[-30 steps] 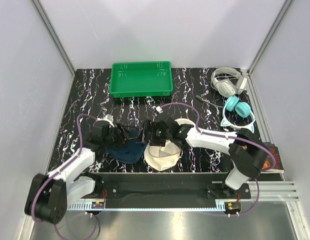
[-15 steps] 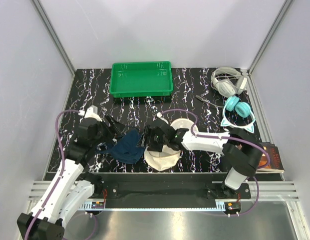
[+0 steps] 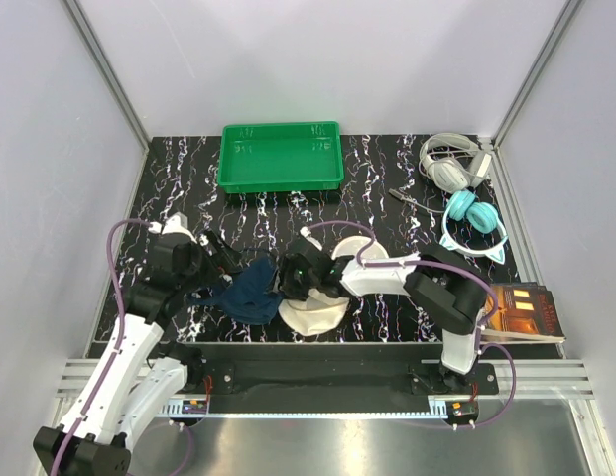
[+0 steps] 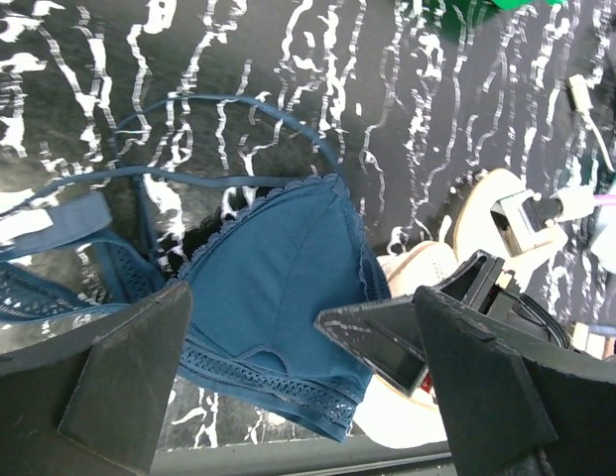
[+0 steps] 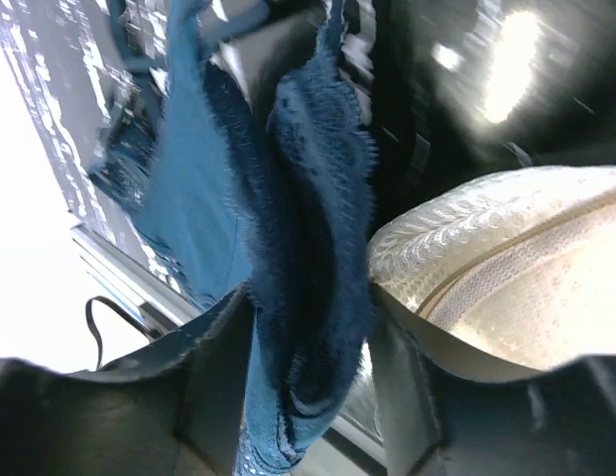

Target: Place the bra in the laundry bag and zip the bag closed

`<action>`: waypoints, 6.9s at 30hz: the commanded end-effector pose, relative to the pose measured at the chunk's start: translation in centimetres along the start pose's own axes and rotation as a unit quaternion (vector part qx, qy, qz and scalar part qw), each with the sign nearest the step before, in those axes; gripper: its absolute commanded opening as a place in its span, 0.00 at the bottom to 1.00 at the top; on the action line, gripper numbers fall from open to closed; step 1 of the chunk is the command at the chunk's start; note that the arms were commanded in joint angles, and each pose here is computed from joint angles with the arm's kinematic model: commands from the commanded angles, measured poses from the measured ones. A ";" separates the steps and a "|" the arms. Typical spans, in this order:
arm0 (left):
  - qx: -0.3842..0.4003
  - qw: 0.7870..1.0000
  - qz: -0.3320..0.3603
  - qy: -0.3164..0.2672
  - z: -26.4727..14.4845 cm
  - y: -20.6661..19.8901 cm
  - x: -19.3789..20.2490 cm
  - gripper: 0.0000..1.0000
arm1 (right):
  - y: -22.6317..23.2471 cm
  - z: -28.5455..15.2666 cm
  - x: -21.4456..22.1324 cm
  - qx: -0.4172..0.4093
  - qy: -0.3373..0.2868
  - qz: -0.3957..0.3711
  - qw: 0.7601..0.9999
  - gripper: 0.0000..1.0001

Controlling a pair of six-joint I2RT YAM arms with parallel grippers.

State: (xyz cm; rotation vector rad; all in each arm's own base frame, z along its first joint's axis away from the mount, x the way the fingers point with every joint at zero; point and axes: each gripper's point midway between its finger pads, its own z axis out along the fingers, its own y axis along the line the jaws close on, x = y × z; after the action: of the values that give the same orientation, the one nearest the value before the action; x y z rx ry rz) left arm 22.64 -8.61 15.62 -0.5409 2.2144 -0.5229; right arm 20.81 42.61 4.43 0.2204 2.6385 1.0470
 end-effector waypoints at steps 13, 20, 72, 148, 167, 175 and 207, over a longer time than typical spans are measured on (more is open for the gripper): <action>0.107 0.989 0.098 0.004 -1.7 -5.4 -3.0 0.99 | 8.2 -5.9 -4.9 -0.083 -0.063 -0.317 0.943 0.00; 0.290 0.938 0.187 0.021 -5.0 -12.5 -2.9 0.99 | 6.7 -11.6 -6.1 -0.115 -0.031 -0.509 0.853 0.00; 0.319 0.912 0.258 -0.022 -10.5 -16.5 -3.7 0.00 | 7.6 -24.1 -8.5 -0.146 -0.132 -0.445 0.874 1.00; 0.405 0.847 0.094 -0.331 -25.0 -17.8 -14.0 0.00 | 18.9 -24.9 -0.8 -0.548 -0.125 -0.487 0.668 0.97; 0.372 0.853 0.087 -0.356 -25.3 -16.7 -15.0 0.00 | 17.3 -22.1 1.8 -0.558 -0.057 -0.432 0.706 0.60; 0.362 0.861 0.093 -0.346 -24.3 -16.1 -14.4 0.00 | 17.4 -21.4 1.7 -0.547 -0.049 -0.411 0.728 0.43; 0.018 0.979 -0.032 -0.199 0.7 2.1 -1.8 0.00 | 12.2 -4.1 -1.0 -0.262 0.193 -0.137 0.936 0.03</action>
State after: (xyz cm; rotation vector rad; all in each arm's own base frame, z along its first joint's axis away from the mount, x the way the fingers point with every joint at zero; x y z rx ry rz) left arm 23.08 -6.19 15.42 -0.5191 1.8850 -0.3897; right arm 19.05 46.74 15.16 -0.6319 2.4587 1.6388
